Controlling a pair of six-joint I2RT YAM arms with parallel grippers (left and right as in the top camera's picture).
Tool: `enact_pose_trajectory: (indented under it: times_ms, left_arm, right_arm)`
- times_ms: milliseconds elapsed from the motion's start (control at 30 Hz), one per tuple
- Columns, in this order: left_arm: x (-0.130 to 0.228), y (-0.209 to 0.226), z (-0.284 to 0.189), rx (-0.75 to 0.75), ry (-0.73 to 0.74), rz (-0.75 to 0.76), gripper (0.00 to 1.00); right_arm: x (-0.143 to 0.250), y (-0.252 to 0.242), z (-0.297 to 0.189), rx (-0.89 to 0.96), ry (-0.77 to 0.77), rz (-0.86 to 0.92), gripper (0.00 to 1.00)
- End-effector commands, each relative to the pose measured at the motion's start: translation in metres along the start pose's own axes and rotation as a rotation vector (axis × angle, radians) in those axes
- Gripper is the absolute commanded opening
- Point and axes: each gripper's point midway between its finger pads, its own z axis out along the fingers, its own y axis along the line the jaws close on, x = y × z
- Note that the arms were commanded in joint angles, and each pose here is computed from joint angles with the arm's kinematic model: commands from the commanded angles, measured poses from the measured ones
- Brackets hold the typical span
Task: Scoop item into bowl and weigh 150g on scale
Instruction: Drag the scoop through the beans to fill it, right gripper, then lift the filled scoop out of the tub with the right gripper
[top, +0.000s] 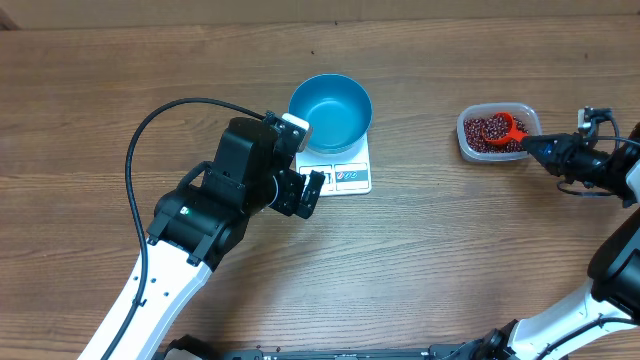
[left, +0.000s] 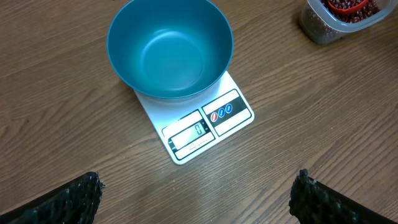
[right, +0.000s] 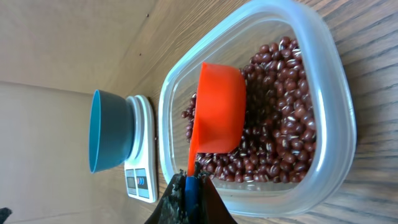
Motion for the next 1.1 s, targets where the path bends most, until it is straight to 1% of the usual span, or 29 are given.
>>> enact_pose_trajectory:
  times_ms: [0, 333, 633, 900, 1067]
  left_arm:
    - [0.004, 0.001, 0.004, 0.004, 0.011, 0.018, 1.00]
    - [0.004, 0.001, 0.004, 0.004, 0.012, 0.018, 1.00]
    - [0.004, 0.001, 0.004, 0.004, 0.012, 0.018, 1.00]
    - [0.004, 0.001, 0.004, 0.004, 0.012, 0.018, 0.99]
    - [0.004, 0.001, 0.004, 0.004, 0.011, 0.018, 1.00]
  right_arm:
    - [0.001, 0.006, 0.000, -0.046, -0.004, 0.011, 0.04]
    - [0.003, 0.012, -0.003, -0.089, -0.005, 0.042, 0.04]
    - [0.000, 0.009, -0.022, -0.125, -0.047, 0.103, 0.04]
    - [-0.009, 0.023, -0.039, -0.250, -0.111, 0.119, 0.04]
    - [-0.012, 0.034, -0.042, -0.313, -0.125, 0.117, 0.04]
